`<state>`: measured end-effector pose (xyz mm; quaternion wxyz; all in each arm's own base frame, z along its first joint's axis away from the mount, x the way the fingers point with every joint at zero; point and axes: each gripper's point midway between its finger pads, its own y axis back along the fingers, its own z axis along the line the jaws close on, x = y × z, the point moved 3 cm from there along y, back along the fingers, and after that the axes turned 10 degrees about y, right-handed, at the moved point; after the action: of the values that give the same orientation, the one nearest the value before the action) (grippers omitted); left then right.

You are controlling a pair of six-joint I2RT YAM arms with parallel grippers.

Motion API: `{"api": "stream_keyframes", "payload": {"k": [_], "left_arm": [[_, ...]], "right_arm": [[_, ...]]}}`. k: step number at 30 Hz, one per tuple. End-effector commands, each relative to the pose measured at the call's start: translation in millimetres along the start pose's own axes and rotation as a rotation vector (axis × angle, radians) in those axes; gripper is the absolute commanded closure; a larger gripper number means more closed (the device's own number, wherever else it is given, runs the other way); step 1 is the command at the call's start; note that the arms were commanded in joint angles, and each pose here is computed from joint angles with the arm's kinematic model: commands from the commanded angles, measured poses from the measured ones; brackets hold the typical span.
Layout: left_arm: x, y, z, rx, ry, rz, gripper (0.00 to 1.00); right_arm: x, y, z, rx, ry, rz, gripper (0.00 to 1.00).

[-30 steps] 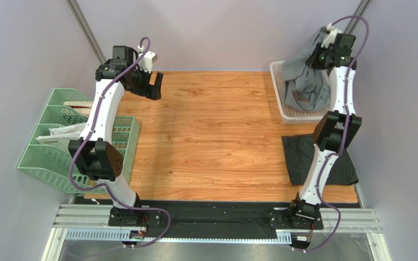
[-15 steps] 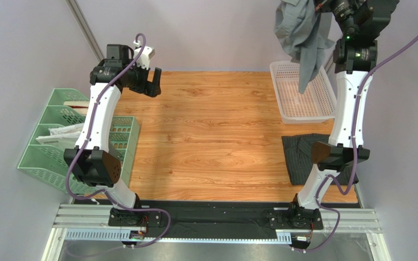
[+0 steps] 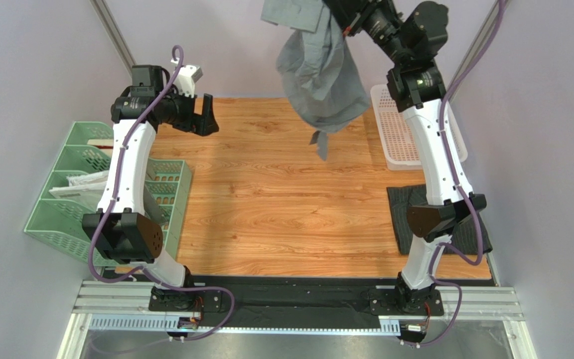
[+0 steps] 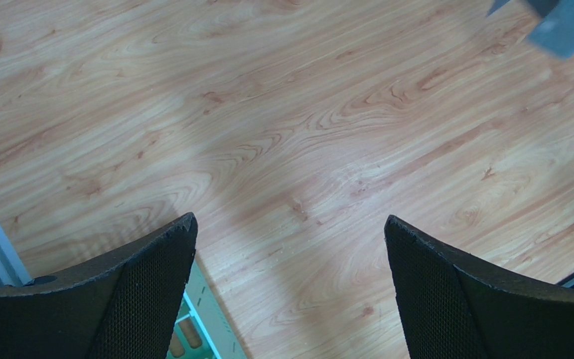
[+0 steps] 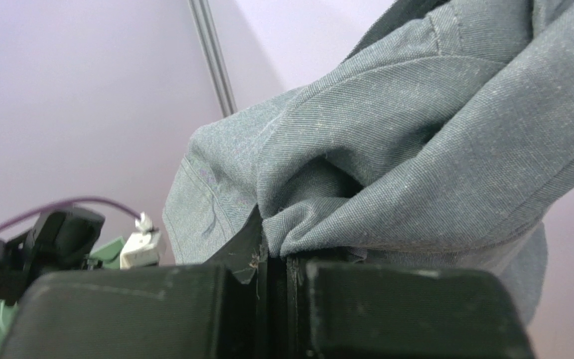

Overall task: Fold and stack the long sleeve shirts
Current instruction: Move the shirt to the center of the board

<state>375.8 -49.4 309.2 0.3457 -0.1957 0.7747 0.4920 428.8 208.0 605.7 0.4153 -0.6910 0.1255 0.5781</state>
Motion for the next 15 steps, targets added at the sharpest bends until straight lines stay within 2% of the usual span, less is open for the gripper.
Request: {"api": "stream_keyframes", "payload": {"k": [1,2,3,4,5,6,7,9,10,12,15], "left_arm": [[-1,17,-7,0.059,0.025,-0.028,0.01],[0,17,-6,0.065,0.023,-0.026,0.01],[4,16,-4,0.07,0.03,-0.013,0.01],[7,17,-4,0.075,0.027,-0.008,0.01],[10,16,-6,0.095,0.009,-0.003,0.01],[17,15,-7,0.107,0.004,0.014,0.01],[20,14,-6,0.11,-0.012,0.019,0.01],[32,11,-7,0.127,-0.027,0.04,0.01],[38,9,-4,0.129,-0.048,0.053,0.01],[52,2,-3,0.151,-0.048,0.088,0.01],[63,-16,-7,0.237,-0.054,0.122,0.02]], "right_arm": [[-14,13,17,-0.018,0.037,-0.017,1.0],[14,20,14,-0.008,0.024,0.059,1.0],[27,25,13,-0.004,0.014,0.101,0.95],[50,32,11,0.003,-0.007,0.168,0.65],[69,49,18,-0.034,-0.014,0.263,0.46],[128,69,17,-0.044,-0.053,0.426,0.28],[157,88,16,-0.04,-0.051,0.531,0.0],[237,159,-4,0.059,-0.045,0.838,0.0],[252,184,-8,0.088,-0.071,0.919,0.0],[274,225,-24,0.099,-0.061,1.005,0.0],[297,240,-27,0.018,-0.024,1.064,0.0]]}}
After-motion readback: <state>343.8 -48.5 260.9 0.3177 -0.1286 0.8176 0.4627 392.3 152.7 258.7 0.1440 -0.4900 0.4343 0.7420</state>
